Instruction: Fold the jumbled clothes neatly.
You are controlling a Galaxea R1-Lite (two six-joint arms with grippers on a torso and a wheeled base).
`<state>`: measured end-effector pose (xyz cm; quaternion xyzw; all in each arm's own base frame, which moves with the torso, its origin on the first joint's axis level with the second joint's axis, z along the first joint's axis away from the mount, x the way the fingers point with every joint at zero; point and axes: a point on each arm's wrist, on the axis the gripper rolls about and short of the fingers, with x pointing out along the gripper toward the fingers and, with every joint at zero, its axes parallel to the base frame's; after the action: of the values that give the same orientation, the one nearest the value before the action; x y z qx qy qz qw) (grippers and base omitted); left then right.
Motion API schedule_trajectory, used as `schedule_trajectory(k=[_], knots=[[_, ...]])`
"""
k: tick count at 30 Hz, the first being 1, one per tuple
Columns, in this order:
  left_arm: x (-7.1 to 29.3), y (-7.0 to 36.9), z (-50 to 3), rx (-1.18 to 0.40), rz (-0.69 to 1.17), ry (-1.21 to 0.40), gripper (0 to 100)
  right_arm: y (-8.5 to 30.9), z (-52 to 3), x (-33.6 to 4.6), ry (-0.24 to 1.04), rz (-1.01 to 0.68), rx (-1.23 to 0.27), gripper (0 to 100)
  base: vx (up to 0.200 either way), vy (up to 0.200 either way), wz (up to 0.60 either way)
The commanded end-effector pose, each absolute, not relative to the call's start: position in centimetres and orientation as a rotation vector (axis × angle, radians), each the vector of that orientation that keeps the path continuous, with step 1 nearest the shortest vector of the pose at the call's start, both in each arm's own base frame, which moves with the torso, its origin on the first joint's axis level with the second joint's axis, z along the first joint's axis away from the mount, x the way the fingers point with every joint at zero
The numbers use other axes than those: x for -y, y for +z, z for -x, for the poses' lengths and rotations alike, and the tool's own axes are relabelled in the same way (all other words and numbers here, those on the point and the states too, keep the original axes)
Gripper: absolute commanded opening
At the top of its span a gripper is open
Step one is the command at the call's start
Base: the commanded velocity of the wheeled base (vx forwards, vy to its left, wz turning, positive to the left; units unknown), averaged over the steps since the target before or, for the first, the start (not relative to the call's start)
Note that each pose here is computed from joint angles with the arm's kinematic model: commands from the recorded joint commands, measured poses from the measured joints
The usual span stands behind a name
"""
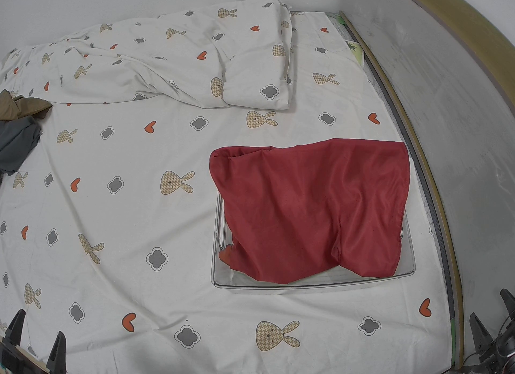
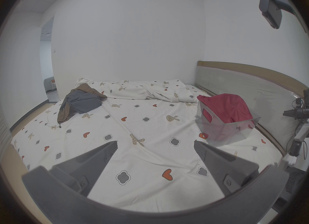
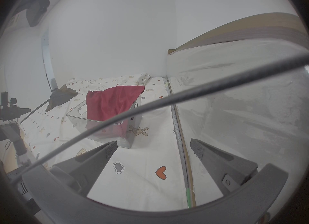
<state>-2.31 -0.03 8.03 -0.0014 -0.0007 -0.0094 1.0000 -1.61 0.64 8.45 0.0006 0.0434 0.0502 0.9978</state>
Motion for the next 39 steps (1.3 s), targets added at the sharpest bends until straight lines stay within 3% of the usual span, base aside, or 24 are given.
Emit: schedule_trajectory(k=[1, 9, 12, 15, 39], knots=[[0.03, 7.52, 2.28, -0.003, 0.003, -0.018, 100, 8.43, 1.59, -0.61, 0.122, -0.001, -0.090, 100, 0.000, 0.000, 0.00], [0.03, 7.52, 2.27, -0.005, 0.003, -0.018, 100, 8.41, 1.74, -0.31, 0.301, 0.012, -0.082, 100, 0.000, 0.000, 0.00], [0.03, 7.52, 2.28, -0.003, 0.003, -0.018, 100, 8.43, 1.75, -0.31, 0.296, 0.006, -0.080, 100, 0.000, 0.000, 0.00], [0.03, 7.52, 2.27, -0.005, 0.003, -0.018, 100, 8.23, 2.36, -0.43, 0.157, 0.024, -0.003, 100, 0.000, 0.000, 0.00], [0.03, 7.52, 2.28, -0.003, 0.003, -0.018, 100, 8.25, 2.37, -0.35, 0.160, -0.011, 0.019, 100, 0.000, 0.000, 0.00]])
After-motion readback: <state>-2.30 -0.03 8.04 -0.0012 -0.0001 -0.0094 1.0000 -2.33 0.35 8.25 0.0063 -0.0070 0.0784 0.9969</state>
